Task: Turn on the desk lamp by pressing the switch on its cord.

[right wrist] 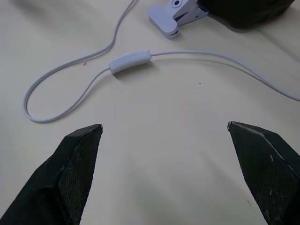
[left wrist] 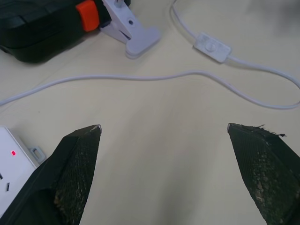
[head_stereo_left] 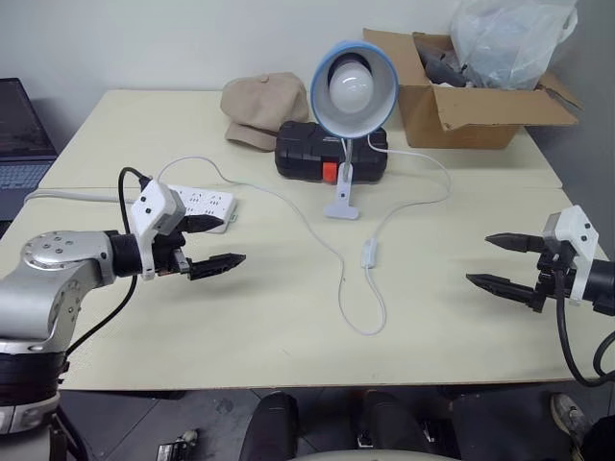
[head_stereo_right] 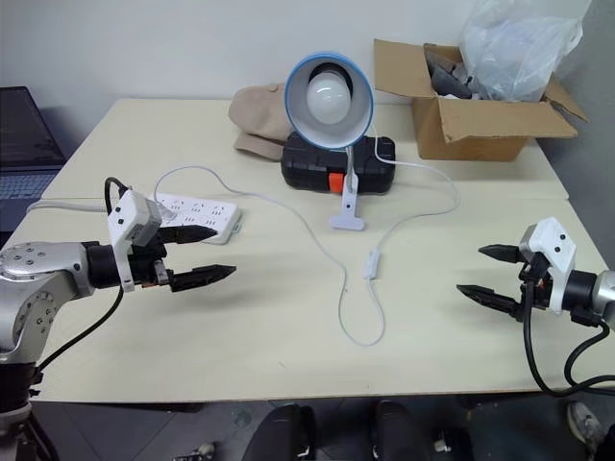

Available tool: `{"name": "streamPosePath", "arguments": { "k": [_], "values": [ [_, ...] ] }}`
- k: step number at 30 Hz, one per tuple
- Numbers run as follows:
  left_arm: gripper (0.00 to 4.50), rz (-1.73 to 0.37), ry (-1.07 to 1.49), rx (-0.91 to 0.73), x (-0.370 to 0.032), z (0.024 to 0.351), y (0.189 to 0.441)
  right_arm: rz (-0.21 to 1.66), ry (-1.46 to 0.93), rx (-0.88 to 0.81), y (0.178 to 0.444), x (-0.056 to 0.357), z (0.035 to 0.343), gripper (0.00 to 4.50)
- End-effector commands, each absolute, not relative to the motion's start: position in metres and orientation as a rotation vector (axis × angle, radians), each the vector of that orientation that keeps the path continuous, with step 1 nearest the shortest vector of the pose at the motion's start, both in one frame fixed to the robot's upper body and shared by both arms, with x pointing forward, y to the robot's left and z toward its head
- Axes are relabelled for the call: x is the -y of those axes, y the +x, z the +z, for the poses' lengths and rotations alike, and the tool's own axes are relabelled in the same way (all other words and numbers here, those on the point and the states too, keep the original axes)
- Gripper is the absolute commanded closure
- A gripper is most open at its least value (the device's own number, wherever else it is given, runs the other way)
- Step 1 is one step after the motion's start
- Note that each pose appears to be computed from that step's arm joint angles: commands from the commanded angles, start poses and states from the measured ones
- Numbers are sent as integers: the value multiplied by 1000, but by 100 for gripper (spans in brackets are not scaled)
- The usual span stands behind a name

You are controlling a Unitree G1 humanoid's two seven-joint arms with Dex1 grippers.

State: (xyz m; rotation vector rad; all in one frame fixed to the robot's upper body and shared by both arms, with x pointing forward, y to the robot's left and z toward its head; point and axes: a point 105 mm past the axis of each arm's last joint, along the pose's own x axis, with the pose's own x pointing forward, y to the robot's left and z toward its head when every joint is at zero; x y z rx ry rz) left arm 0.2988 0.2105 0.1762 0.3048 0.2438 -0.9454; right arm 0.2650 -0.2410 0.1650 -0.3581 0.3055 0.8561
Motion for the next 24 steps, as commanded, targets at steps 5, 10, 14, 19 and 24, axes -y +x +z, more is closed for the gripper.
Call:
{"name": "streamPosePath", "arguments": {
  "k": [5,10,14,19,24],
  "values": [
    [1,-984,303,-237,-206,180,293,855,-404,-276,262,238,175,0],
    [1,-1001,320,-234,-204,177,288,860,-396,-287,262,235,175,0],
    [1,-1011,290,-164,-203,182,289,863,-387,-290,265,231,176,0],
    [1,-1051,278,-165,-199,184,287,862,-354,-294,271,222,181,0],
    [1,-1098,248,-185,-193,187,283,841,-302,-342,277,212,181,0]
  ]
}}
